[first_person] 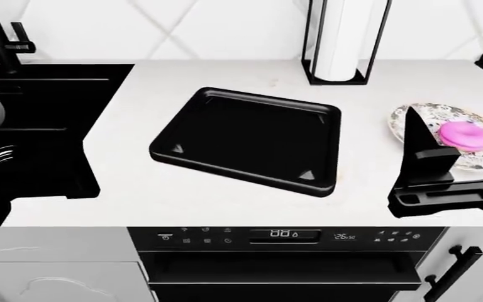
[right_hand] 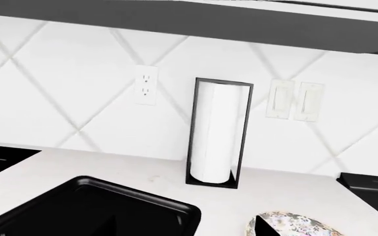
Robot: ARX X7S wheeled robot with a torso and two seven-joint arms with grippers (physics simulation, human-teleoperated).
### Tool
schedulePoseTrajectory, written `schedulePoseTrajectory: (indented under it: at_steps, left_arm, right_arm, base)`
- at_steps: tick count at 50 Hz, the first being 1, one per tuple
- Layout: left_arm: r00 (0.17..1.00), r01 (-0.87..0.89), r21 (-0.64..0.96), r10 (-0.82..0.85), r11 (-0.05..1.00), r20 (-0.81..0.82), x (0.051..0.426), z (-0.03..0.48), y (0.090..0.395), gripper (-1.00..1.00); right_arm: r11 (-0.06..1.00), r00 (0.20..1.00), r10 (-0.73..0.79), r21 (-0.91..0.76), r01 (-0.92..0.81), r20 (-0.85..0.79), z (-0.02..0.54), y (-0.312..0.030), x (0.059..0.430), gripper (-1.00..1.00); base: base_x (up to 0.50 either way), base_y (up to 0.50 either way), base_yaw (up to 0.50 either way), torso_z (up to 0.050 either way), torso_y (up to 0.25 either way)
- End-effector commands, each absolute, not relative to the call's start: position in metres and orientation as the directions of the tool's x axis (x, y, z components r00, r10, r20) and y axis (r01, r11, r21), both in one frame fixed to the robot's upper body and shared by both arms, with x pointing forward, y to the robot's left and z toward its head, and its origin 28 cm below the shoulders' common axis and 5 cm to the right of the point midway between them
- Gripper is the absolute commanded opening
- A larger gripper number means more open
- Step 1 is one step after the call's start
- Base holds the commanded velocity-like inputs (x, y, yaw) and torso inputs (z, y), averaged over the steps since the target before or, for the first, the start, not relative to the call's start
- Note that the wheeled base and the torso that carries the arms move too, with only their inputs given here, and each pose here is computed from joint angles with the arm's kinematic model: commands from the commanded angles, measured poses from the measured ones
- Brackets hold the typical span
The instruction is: Move the dessert items from the plate to the tray.
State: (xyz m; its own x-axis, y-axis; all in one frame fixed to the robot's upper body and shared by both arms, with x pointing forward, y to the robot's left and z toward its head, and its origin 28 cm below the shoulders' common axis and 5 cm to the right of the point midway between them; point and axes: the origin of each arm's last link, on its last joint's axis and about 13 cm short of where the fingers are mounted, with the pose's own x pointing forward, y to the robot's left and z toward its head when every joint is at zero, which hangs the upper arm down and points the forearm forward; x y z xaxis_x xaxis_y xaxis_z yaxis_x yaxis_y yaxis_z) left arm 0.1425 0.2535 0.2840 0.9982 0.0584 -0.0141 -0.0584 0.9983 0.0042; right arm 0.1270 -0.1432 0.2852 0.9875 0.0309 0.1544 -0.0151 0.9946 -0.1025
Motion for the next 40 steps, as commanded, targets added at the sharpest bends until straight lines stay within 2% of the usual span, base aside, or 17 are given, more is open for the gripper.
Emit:
schedulePoseTrajectory:
  at_steps: [1, 25, 40]
  left_arm:
    - [0.998, -0.057, 0.007, 0.057, 0.998, -0.016, 0.1428, 0.2836, 0.2539, 1.0]
    - [0.998, -0.066, 0.002, 0.067, 0.998, -0.008, 0.1421, 0.2848, 0.255, 1.0]
    - [0.998, -0.063, 0.005, 0.063, 0.998, -0.008, 0.1421, 0.2865, 0.255, 1.0]
  right_arm:
    - [0.994, 0.988, 0.047, -0.106, -0.032, 0.15, 0.2855, -0.1412, 0.1266, 1.0]
    - [0.995, 0.99, 0.04, -0.101, -0.027, 0.134, 0.2813, -0.1433, 0.1287, 1.0]
    - [0.994, 0.989, 0.042, -0.104, -0.027, 0.139, 0.284, -0.1426, 0.1287, 1.0]
  base:
    - [0.25, -0.02, 0.0, 0.0, 0.0]
    - [0.25, 0.0, 0.0, 0.0, 0.001]
    - [0.25, -0.1, 0.0, 0.0, 0.0]
